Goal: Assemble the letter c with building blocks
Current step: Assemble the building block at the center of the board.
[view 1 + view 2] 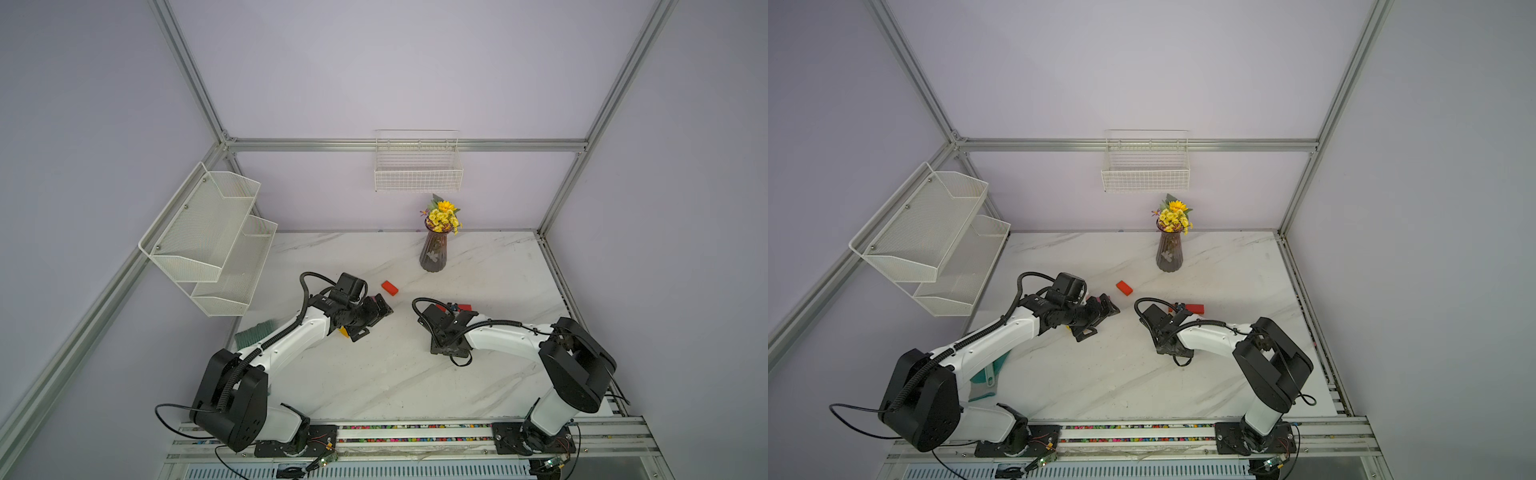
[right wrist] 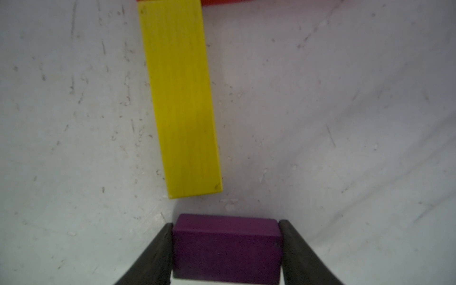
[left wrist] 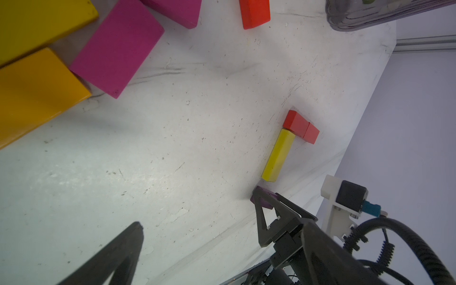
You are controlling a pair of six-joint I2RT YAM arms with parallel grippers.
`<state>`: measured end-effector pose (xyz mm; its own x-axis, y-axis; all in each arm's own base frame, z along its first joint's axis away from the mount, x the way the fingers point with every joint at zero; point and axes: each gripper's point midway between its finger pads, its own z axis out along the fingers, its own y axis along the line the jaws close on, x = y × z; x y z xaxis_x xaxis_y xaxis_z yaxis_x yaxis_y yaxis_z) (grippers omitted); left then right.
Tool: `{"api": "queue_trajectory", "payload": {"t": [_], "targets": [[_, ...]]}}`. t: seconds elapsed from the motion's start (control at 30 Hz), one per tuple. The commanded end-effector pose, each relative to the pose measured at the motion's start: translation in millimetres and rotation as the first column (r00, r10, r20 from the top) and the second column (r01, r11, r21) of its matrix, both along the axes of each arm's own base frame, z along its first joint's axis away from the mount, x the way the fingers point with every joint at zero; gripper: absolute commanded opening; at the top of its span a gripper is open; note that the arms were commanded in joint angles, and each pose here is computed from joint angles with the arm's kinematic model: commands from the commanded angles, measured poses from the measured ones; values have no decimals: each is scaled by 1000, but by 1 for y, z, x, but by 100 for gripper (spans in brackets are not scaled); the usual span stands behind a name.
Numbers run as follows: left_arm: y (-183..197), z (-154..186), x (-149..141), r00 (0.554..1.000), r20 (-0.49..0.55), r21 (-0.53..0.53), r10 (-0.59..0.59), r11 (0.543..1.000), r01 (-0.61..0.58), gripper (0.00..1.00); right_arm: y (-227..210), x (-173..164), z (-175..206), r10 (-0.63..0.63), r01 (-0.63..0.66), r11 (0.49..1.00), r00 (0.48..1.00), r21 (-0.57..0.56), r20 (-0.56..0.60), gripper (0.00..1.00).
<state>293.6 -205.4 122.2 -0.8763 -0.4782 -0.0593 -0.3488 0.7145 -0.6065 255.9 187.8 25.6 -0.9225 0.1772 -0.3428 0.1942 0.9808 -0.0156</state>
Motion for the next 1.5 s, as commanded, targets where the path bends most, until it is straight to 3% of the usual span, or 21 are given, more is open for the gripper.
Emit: {"api": "queue_trajectory", "payload": {"t": [0.0, 1.47], "targets": [[-10, 20, 10, 997, 67, -32, -28, 999, 31, 100, -16, -4, -5, -17, 17, 999, 1000, -50, -17, 42], [-13, 9, 19, 998, 41, -17, -39, 999, 40, 100, -10, 9, -10, -6, 5, 999, 999, -32, -33, 45]]}}
